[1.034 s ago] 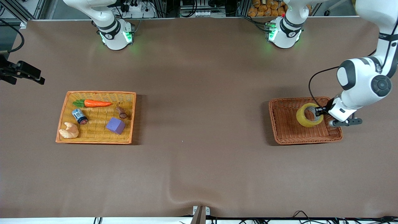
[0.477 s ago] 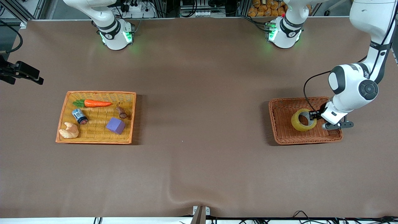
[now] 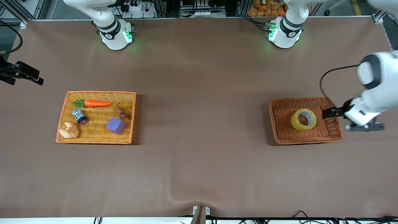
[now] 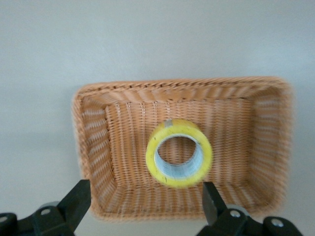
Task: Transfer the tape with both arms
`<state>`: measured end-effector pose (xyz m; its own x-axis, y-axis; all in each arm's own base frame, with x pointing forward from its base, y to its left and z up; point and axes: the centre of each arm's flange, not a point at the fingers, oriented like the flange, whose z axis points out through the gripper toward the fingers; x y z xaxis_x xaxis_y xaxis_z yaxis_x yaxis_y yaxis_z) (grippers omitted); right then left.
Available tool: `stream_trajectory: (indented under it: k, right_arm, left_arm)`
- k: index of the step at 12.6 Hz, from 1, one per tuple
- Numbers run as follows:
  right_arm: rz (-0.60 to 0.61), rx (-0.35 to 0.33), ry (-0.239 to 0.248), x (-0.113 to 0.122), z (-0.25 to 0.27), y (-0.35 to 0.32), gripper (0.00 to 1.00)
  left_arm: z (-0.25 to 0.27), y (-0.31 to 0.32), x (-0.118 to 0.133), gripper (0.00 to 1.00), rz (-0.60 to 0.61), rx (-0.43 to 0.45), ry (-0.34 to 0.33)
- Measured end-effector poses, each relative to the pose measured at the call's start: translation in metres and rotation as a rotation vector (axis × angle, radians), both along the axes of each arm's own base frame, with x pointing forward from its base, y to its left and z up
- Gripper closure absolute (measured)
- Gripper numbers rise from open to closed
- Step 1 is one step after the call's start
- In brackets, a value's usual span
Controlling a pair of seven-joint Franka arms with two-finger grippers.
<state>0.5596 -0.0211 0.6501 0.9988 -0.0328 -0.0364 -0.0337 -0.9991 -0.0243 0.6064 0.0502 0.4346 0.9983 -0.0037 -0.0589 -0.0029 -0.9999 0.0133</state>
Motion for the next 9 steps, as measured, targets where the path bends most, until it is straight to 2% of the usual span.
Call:
stream_trajectory:
  k: [2, 5, 7, 9]
  right_arm:
    - [0.000, 0.000, -0.002, 0.000, 0.000, 0.000, 0.00]
    - [0.000, 0.000, -0.002, 0.000, 0.000, 0.000, 0.00]
    - [0.000, 0.000, -0.001, 0.000, 0.000, 0.000, 0.00]
    - [0.000, 0.000, -0.001, 0.000, 0.000, 0.000, 0.00]
  left_arm:
    - [0.087, -0.007, 0.004, 0.00, -0.013, -0.002, 0.005]
    - [0.145, -0.020, -0.006, 0.00, -0.022, -0.003, -0.008]
    - [0.177, -0.037, -0.024, 0.00, -0.034, -0.004, -0.025]
    - [0.205, -0.051, -0.049, 0.00, -0.040, 0.000, -0.009]
